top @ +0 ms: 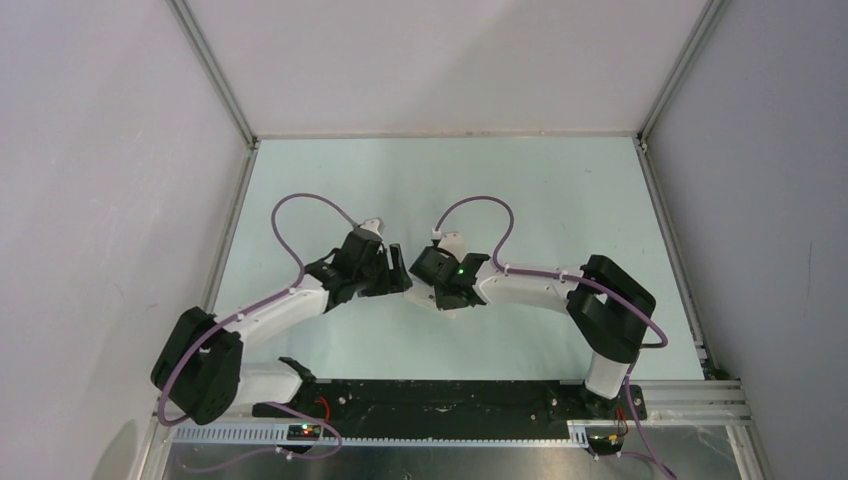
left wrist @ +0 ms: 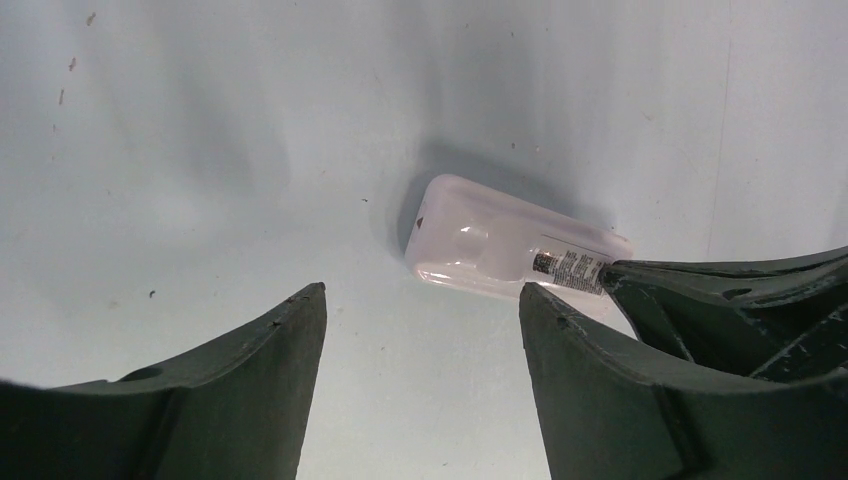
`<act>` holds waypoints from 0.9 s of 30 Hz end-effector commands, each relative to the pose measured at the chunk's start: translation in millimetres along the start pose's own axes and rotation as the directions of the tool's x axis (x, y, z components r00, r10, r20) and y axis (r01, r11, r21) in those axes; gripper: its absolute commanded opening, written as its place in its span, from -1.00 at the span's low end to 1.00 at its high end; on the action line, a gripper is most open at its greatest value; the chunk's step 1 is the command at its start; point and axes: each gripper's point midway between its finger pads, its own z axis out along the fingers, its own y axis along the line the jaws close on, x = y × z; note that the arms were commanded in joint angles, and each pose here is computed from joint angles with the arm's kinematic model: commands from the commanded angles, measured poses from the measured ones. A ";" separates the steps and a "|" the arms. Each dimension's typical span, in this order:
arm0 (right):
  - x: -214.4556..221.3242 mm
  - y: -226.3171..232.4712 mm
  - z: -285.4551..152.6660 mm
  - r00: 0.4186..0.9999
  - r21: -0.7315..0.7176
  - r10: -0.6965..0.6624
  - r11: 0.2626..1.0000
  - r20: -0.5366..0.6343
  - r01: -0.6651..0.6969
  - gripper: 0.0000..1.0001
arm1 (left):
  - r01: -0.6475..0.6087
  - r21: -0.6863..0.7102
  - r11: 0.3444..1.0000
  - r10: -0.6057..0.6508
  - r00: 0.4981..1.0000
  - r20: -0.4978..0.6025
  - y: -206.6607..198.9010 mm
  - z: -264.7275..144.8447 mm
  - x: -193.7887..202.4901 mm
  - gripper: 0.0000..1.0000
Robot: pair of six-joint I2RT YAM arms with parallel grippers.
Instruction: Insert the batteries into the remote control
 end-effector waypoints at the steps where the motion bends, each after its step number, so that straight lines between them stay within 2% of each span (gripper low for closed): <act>1: 59.0 -31.4 33.6 0.982 0.128 -0.089 0.986 -0.164 0.111 -0.86 | 0.009 -0.009 1.000 -0.009 0.998 0.062 0.3 -10.0 -14.6 0.50; 6: 58.6 -32.8 32.1 0.983 0.140 -0.099 0.983 -0.153 0.121 -0.86 | 0.010 -0.011 1.000 -0.009 0.998 0.067 0.9 -13.7 -15.5 0.50; 11: 23.6 -24.6 13.4 0.994 0.098 -0.088 0.991 -0.064 0.094 -0.79 | 0.006 -0.017 1.000 -0.004 0.996 0.092 0.8 -22.0 -23.3 0.50; 13: 5.1 -18.0 -0.1 0.997 0.051 -0.082 0.995 -0.011 0.083 -0.62 | 0.001 -0.020 1.000 0.001 0.994 0.108 0.5 -27.9 -28.8 0.50; 16: -25.8 -4.7 -28.5 0.992 -0.048 -0.090 0.994 0.094 0.095 -0.10 | -0.004 -0.014 1.000 0.006 0.990 0.141 -2.1 -40.8 -37.6 0.51; 18: -32.9 3.2 -38.7 0.988 -0.125 -0.113 0.984 0.103 0.126 0.09 | -0.005 -0.013 1.000 0.007 0.986 0.167 -2.2 -49.5 -42.4 0.52; 22: -28.0 16.3 -38.2 0.966 -0.271 -0.244 0.928 0.081 0.257 0.38 | -0.002 -0.003 1.000 0.003 0.973 0.232 -0.6 -71.2 -50.2 0.54; 23: -23.8 16.9 -35.0 0.949 -0.292 -0.307 0.903 0.078 0.316 0.51 | -0.003 0.001 1.000 0.002 0.969 0.246 -0.5 -75.6 -51.5 0.55; 25: -10.7 26.1 -32.7 0.914 -0.369 -0.401 0.841 0.065 0.395 0.64 | -0.002 0.023 1.000 -0.005 0.955 0.297 -0.4 -90.6 -55.2 0.57; 27: -2.8 27.1 -25.5 0.885 -0.384 -0.462 0.808 0.058 0.447 0.70 | 0.000 0.038 0.999 -0.013 0.939 0.344 0.1 -102.8 -59.8 0.60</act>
